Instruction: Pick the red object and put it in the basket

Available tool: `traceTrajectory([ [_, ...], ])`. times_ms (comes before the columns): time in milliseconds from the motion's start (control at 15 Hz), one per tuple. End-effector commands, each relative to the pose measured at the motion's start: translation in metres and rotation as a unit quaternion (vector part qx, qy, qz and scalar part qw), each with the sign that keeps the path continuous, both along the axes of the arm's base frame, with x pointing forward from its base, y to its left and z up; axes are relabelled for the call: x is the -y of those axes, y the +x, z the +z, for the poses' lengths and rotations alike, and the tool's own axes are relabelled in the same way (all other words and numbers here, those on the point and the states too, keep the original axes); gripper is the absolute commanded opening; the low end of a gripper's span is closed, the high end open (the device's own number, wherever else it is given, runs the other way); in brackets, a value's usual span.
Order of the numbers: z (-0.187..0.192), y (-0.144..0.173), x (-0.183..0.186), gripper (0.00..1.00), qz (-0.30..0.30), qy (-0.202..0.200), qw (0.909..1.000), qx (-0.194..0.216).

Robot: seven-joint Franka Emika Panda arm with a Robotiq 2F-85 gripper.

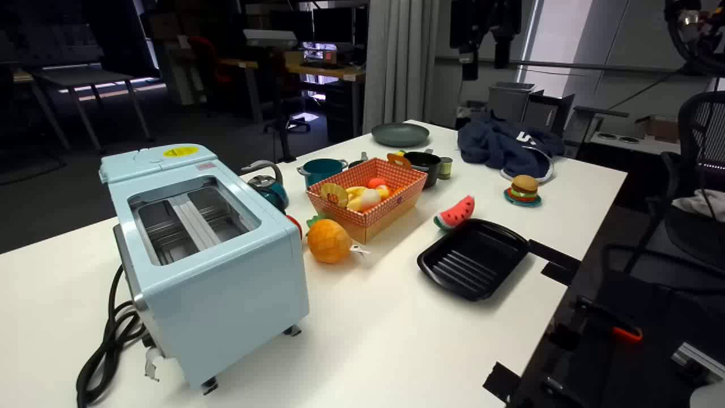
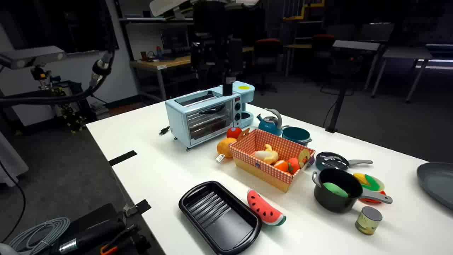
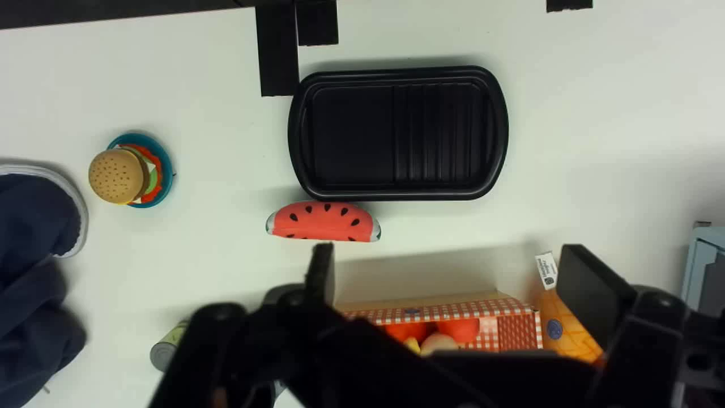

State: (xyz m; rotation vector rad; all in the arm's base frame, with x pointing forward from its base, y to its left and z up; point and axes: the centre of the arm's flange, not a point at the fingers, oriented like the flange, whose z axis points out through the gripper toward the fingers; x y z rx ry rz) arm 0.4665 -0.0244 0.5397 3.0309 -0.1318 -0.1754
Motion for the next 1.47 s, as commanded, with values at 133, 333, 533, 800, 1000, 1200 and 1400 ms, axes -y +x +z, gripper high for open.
traceTrajectory([
  [133,-0.0006,0.0003,0.0,1.0,0.0,0.0,1.0,-0.001],
  [333,-0.0006,0.0003,0.0,1.0,0.0,0.0,1.0,-0.001],
  [533,-0.0006,0.0003,0.0,1.0,0.0,0.0,1.0,-0.001],
  [800,-0.0006,0.0003,0.0,1.0,0.0,0.0,1.0,-0.001],
  [1000,-0.0006,0.0003,0.0,1.0,0.0,0.0,1.0,-0.001],
  [1200,-0.0006,0.0003,0.0,1.0,0.0,0.0,1.0,-0.001],
  [1400,-0.0031,-0.002,0.0013,1.0,-0.001,-0.002,1.0,0.0],
])
